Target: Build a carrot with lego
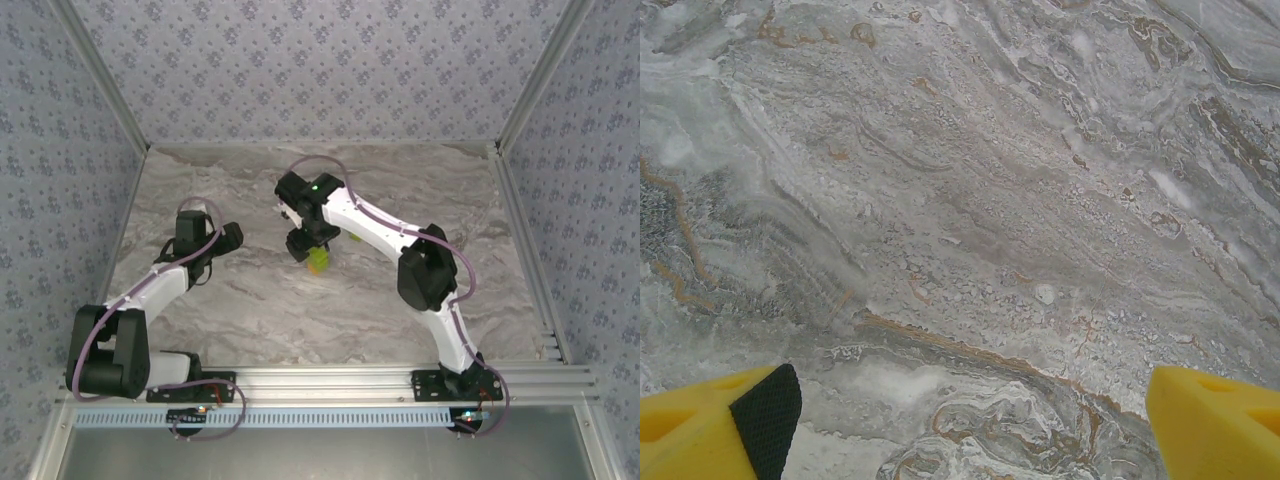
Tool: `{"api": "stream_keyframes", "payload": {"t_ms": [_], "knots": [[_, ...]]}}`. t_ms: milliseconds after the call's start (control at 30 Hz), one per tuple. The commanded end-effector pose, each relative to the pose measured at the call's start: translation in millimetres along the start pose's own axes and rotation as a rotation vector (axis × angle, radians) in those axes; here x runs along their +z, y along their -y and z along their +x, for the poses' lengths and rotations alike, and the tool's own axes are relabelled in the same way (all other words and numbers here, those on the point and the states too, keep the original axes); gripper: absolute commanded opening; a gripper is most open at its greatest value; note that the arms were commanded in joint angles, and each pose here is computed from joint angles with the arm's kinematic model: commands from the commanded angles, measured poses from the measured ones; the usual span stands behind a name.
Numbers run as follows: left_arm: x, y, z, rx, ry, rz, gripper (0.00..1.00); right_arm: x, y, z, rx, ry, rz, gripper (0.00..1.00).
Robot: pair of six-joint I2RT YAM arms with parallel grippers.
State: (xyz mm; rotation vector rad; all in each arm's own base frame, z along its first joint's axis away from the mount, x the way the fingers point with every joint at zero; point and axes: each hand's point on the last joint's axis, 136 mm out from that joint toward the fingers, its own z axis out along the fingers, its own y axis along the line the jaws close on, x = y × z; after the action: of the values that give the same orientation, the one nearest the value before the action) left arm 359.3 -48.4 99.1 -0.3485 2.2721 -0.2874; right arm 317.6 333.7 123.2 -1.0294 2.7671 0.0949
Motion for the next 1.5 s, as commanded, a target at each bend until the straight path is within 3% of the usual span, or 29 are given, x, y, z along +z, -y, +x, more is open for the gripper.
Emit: {"api": "stream_keyframes", "payload": {"t_ms": [0, 267, 367, 567, 800, 1100, 1300, 1467], "knots": [[-2.0, 3.9, -6.8, -0.012, 0.019, 0.019, 0.91, -48.0, 8.0, -10.9, 0.016, 0.112, 0.018, 0.76], [-2.9, 4.3, -6.9, -0.013, 0.021, 0.022, 0.91, -87.8, 57.4, 3.4, 0.097, 0.185, 0.104, 0.77], [-3.3, 4.3, -6.8, -0.014, 0.023, 0.024, 0.91, -76.1, 91.2, 24.7, 0.158, 0.147, 0.157, 0.77], [-2.5, 4.6, -7.1, -0.014, 0.021, 0.024, 0.91, -18.1, 149.4, 84.5, 0.319, 0.081, 0.219, 0.78], [-1.2, 5.7, -6.8, -0.014, 0.018, 0.030, 0.91, 27.0, 165.5, 114.9, 0.372, 0.068, 0.223, 0.78], [0.7, 5.7, -6.2, -0.010, 0.012, 0.027, 0.91, 63.4, 181.3, 116.3, 0.324, 0.038, 0.194, 0.73], [2.6, 5.4, -5.9, -0.011, 0.007, 0.025, 0.91, 75.9, 184.7, 112.0, 0.332, 0.053, 0.140, 0.63], [3.2, 5.9, -6.1, -0.011, 0.006, 0.027, 0.91, 80.3, 185.4, 111.8, 0.313, 0.048, 0.129, 0.61]]}}
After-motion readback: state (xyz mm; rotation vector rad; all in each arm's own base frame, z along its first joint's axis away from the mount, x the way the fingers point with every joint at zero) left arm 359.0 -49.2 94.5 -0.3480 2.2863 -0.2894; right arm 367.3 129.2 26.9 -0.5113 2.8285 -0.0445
